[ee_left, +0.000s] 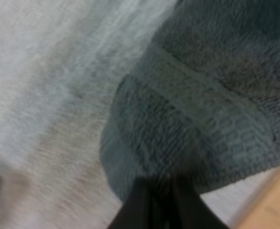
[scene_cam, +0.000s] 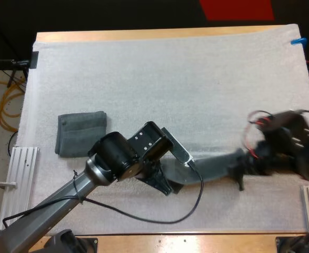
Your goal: Pick towel from pile fold and stack
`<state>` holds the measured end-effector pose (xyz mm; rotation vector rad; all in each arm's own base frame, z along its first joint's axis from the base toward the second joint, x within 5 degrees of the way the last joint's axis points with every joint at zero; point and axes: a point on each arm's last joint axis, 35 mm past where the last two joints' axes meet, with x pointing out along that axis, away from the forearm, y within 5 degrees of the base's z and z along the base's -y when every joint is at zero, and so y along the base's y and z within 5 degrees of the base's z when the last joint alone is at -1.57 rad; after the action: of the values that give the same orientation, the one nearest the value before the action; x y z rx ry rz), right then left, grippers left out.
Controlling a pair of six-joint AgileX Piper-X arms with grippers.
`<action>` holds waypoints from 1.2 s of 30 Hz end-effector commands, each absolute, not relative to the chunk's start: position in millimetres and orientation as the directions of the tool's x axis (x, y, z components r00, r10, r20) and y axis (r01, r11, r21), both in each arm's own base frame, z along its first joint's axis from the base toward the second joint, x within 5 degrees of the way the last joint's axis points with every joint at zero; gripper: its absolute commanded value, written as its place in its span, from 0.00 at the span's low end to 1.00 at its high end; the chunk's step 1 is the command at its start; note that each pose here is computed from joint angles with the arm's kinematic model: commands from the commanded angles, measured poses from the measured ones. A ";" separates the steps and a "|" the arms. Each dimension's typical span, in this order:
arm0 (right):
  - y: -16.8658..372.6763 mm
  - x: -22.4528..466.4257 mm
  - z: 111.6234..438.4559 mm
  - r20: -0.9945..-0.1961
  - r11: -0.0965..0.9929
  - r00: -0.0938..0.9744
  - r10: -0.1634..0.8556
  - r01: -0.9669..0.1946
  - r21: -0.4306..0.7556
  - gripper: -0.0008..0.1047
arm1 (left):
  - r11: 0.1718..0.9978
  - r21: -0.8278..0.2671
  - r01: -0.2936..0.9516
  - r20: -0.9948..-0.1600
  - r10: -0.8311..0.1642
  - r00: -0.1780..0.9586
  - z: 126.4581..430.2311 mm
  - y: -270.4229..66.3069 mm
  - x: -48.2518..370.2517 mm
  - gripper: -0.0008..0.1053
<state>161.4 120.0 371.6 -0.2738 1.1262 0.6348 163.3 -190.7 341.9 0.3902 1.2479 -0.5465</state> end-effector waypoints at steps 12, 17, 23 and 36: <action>145.2 289.7 296.3 -0.842 0.874 0.489 0.226 -0.483 -0.046 0.01 | 0.836 0.051 0.546 -0.831 -0.267 0.488 281.0 -182.7 270.9 0.01; 140.8 324.6 266.1 -0.832 0.882 0.512 0.211 -0.467 -0.063 0.01 | 0.821 -0.018 0.571 -0.801 -0.354 0.483 250.6 -184.0 308.8 0.01; 139.8 346.7 236.1 -0.839 0.896 0.516 0.173 -0.436 -0.084 0.01 | 0.829 -0.010 0.559 -0.806 -0.338 0.486 217.2 -188.0 330.5 0.01; 137.3 366.8 216.0 -0.815 0.913 0.563 0.135 -0.390 -0.119 0.08 | 0.768 0.086 0.635 -0.757 -0.364 0.542 210.3 -194.6 342.6 0.38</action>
<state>363.4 139.9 210.6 -0.3039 0.9515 0.3200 341.2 -193.8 206.3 0.3619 0.8308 -0.6060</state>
